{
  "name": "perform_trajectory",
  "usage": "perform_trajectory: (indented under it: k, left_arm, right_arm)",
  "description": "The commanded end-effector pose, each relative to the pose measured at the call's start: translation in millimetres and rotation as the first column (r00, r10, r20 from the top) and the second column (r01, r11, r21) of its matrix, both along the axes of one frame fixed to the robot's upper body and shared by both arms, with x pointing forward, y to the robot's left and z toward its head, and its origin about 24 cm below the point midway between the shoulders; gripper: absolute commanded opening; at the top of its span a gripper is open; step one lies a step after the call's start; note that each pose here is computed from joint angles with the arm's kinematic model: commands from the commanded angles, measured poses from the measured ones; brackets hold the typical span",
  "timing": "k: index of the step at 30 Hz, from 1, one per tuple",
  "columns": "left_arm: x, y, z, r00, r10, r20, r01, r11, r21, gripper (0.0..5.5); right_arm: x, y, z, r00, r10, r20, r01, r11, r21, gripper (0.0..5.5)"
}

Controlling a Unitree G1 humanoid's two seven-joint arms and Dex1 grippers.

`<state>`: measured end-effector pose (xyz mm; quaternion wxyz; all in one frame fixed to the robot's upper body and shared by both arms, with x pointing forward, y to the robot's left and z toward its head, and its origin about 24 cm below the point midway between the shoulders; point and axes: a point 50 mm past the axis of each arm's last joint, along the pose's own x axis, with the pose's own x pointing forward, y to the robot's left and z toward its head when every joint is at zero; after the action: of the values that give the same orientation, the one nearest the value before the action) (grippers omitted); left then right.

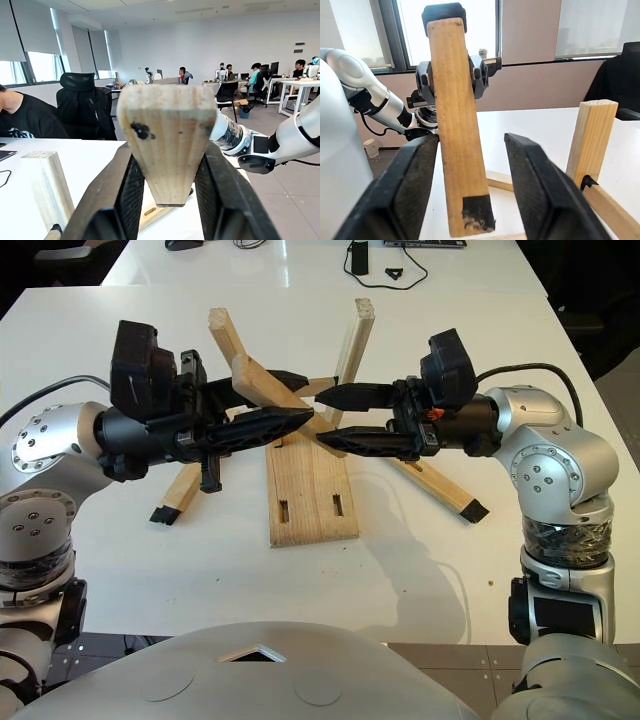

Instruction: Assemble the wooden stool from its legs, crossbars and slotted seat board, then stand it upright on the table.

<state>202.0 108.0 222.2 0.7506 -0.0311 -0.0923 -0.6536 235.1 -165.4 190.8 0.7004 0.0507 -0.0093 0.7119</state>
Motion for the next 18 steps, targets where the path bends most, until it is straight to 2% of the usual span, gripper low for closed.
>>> perform_trajectory:
  k: [1,5,11,13,16,18]
  left_arm:
    - [-4.7,8.6,5.3,0.996,0.001,0.088,-0.007,0.997,0.072,1.29]
    - [-1.8,16.2,4.0,0.991,0.03,0.129,-0.047,0.991,0.129,1.29]
    - [-8.1,19.9,14.0,0.969,0.061,0.239,-0.082,0.993,0.082,1.29]
    - [-13.5,25.8,11.3,0.97,0.051,0.236,-0.08,0.99,0.117,1.29]
    - [-18.0,45.2,1.9,0.98,0.081,0.184,-0.116,0.976,0.185,1.29]
    - [-15.4,70.3,-9.8,0.977,0.167,0.135,-0.198,0.946,0.256,1.29]
  right_arm:
    - [2.6,-15.3,-5.0,0.993,-0.114,0.008,0.114,0.993,-0.036,2.35]
    - [3.4,-25.5,-0.7,0.983,-0.183,0.014,0.183,0.983,0.003,2.35]
    - [6.3,-34.3,7.2,0.965,-0.26,0.017,0.259,0.964,0.054,2.35]
    - [5.4,-36.7,4.7,0.959,-0.284,0.012,0.283,0.958,0.044,2.35]
    - [0.0,-44.6,-0.5,0.947,-0.322,0.002,0.322,0.947,0.014,2.35]
    - [-5.1,-53.8,-4.7,0.932,-0.363,-0.006,0.363,0.932,-0.008,2.35]
